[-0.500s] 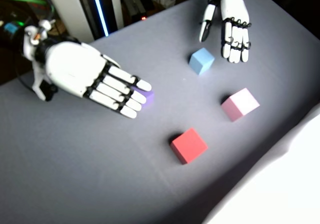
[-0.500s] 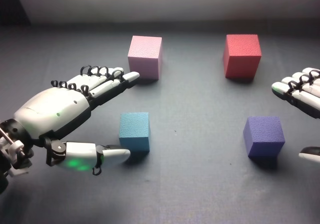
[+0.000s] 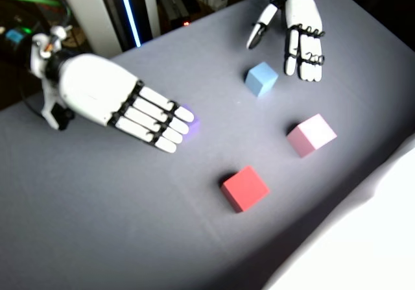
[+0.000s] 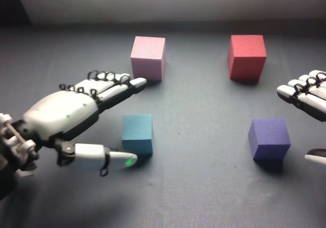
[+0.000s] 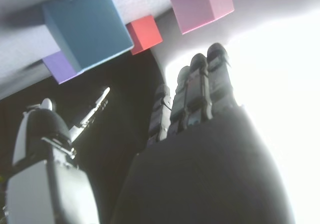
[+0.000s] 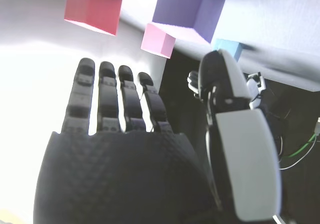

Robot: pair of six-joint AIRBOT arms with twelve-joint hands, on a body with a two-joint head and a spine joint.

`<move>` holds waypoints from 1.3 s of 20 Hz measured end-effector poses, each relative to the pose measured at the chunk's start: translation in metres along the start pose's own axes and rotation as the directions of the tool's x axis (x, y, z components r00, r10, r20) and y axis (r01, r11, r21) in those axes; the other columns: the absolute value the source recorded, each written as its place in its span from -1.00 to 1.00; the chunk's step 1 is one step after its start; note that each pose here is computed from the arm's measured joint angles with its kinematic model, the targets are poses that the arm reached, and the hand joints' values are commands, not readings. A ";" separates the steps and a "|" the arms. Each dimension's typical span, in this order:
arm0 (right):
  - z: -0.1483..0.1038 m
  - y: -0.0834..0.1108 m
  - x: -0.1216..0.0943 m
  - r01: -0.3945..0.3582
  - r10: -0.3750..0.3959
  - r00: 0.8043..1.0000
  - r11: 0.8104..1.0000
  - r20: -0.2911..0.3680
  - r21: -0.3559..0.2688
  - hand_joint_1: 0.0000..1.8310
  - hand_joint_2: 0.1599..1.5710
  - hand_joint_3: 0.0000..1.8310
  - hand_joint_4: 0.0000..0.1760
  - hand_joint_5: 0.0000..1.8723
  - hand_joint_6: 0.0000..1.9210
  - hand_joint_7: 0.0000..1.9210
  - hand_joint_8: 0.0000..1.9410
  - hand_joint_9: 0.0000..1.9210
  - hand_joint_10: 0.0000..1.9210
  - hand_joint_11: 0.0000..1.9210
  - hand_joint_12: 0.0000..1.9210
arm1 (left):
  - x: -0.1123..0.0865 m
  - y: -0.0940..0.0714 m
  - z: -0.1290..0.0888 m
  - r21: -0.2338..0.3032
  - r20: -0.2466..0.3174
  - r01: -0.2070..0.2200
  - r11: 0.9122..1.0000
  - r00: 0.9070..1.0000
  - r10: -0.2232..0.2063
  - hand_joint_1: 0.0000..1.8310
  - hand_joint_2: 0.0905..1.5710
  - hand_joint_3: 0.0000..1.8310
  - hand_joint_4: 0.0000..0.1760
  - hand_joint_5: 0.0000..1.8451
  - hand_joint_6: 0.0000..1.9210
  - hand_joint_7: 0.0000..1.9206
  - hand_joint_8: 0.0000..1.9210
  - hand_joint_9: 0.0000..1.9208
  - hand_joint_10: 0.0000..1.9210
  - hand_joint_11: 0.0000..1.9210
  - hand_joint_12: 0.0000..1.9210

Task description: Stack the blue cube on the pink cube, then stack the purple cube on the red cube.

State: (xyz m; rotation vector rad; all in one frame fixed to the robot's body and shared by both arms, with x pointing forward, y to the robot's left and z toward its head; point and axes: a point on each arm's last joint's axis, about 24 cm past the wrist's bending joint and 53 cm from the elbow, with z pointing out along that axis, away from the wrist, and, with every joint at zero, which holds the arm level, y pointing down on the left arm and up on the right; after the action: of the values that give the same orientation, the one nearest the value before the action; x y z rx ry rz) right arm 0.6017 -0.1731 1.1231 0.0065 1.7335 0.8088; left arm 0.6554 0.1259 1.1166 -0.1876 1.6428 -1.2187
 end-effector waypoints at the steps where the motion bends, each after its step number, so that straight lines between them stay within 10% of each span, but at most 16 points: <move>1: 0.000 0.000 0.000 -0.001 0.001 1.000 1.000 0.000 0.000 -0.36 0.64 -0.98 -1.00 -1.00 -1.00 -1.00 -1.00 -1.00 -1.00 -1.00 -1.00 | 0.002 0.000 0.006 -0.004 -0.008 0.000 1.000 1.000 0.000 -0.30 0.19 -1.00 0.12 -1.00 -1.00 -1.00 -1.00 -1.00 -1.00 -1.00 -1.00; 9: 0.000 -0.001 0.002 -0.008 0.008 1.000 1.000 -0.001 0.004 -0.32 0.66 -0.99 -1.00 -1.00 -1.00 -1.00 -1.00 -1.00 -1.00 -1.00 -1.00 | 0.023 0.010 0.033 -0.036 -0.057 -0.001 0.999 0.998 -0.001 -0.12 0.21 -1.00 -0.96 -0.91 -0.99 -0.86 -0.98 -0.93 -0.98 -1.00 -1.00; 12: 0.000 -0.001 0.001 -0.009 0.009 1.000 1.000 0.001 0.005 -0.34 0.67 -0.99 -1.00 -1.00 -1.00 -1.00 -1.00 -1.00 -1.00 -1.00 -1.00 | 0.024 0.011 0.036 -0.038 -0.064 -0.007 0.999 0.998 0.004 0.03 0.33 -0.99 -1.00 -0.41 -0.87 -0.23 -0.85 -0.40 -0.49 -1.00 0.57; 13: 0.000 -0.001 0.001 -0.008 0.008 1.000 1.000 0.000 0.004 -0.33 0.66 -0.99 -1.00 -1.00 -1.00 -1.00 -1.00 -1.00 -1.00 -1.00 -1.00 | 0.024 0.011 0.037 -0.038 -0.062 -0.005 0.999 0.998 0.003 0.04 0.36 -0.99 -1.00 -0.28 -0.85 -0.09 -0.81 -0.31 -0.29 -0.95 0.72; 14: 0.000 0.000 0.001 -0.008 0.008 1.000 1.000 0.000 0.003 -0.35 0.67 -0.99 -1.00 -1.00 -1.00 -1.00 -1.00 -1.00 -1.00 -1.00 -1.00 | 0.023 0.011 0.037 -0.039 -0.059 -0.004 0.999 0.998 0.002 0.37 0.38 -0.99 -1.00 -0.12 -0.83 -0.02 -0.06 -0.07 0.24 -0.39 0.93; 15: 0.000 -0.001 0.001 -0.008 0.008 1.000 1.000 0.000 0.004 -0.35 0.68 -0.99 -1.00 -1.00 -1.00 -1.00 -1.00 -1.00 -1.00 -1.00 -1.00 | 0.022 0.011 0.038 -0.035 -0.055 -0.005 0.999 0.998 0.003 0.28 0.40 -0.99 -1.00 0.00 -0.12 0.09 0.58 0.20 0.82 0.18 0.99; 16: 0.000 -0.001 0.001 -0.009 0.009 1.000 1.000 0.000 0.006 -0.37 0.68 -0.99 -1.00 -1.00 -1.00 -1.00 -1.00 -1.00 -1.00 -1.00 -1.00 | 0.020 0.012 0.039 -0.036 -0.047 0.001 0.999 0.999 -0.003 0.26 0.40 -1.00 -1.00 0.02 0.03 0.18 0.92 0.38 0.96 0.46 1.00; 20: 0.000 -0.001 0.001 -0.009 0.009 1.000 1.000 0.001 0.005 -0.35 0.68 -0.99 -1.00 -1.00 -1.00 -1.00 -1.00 -1.00 -1.00 -1.00 -1.00 | 0.015 0.006 0.041 -0.022 -0.035 0.003 1.000 0.999 -0.004 0.26 0.41 -1.00 -1.00 0.02 0.09 0.20 1.00 0.39 1.00 0.50 1.00; 22: 0.000 -0.001 0.001 -0.010 0.010 1.000 1.000 0.001 0.006 -0.37 0.69 -0.99 -1.00 -1.00 -1.00 -1.00 -1.00 -1.00 -1.00 -1.00 -1.00 | 0.014 0.003 0.039 -0.020 -0.044 -0.006 1.000 0.999 0.005 0.31 0.50 -0.99 -1.00 -0.09 0.08 -0.16 0.71 -0.07 1.00 0.07 1.00; 24: 0.000 -0.002 0.001 -0.012 0.012 1.000 1.000 0.003 0.008 -0.38 0.70 -0.99 -1.00 -1.00 -1.00 -1.00 -1.00 -1.00 -1.00 -1.00 -1.00 | 0.005 -0.007 0.043 0.004 -0.030 -0.017 1.000 0.999 0.017 0.25 0.47 -1.00 -1.00 -0.06 0.16 -0.09 0.83 0.07 0.97 0.19 1.00; 25: 0.000 -0.001 0.001 -0.010 0.010 1.000 1.000 0.002 0.005 -0.38 0.70 -0.99 -1.00 -1.00 -1.00 -1.00 -1.00 -1.00 -1.00 -1.00 -1.00 | 0.000 -0.012 0.045 0.015 -0.021 -0.023 1.000 0.999 0.024 0.30 0.50 -0.97 -1.00 -0.15 0.31 -0.17 0.54 0.02 0.99 0.17 1.00; 26: 0.000 -0.001 0.001 -0.008 0.008 1.000 1.000 0.001 0.004 -0.38 0.69 -0.99 -1.00 -1.00 -1.00 -1.00 -1.00 -1.00 -1.00 -1.00 -1.00 | -0.013 -0.022 0.048 0.039 0.011 -0.034 0.999 0.999 0.033 0.24 0.47 -0.99 -1.00 -0.07 0.22 -0.01 0.91 0.19 1.00 0.29 1.00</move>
State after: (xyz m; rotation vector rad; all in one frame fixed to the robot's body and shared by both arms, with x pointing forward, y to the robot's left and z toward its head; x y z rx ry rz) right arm 0.6019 -0.1729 1.1218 0.0163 1.7353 0.8114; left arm 0.6898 0.0947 1.1440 -0.1410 1.6052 -1.2218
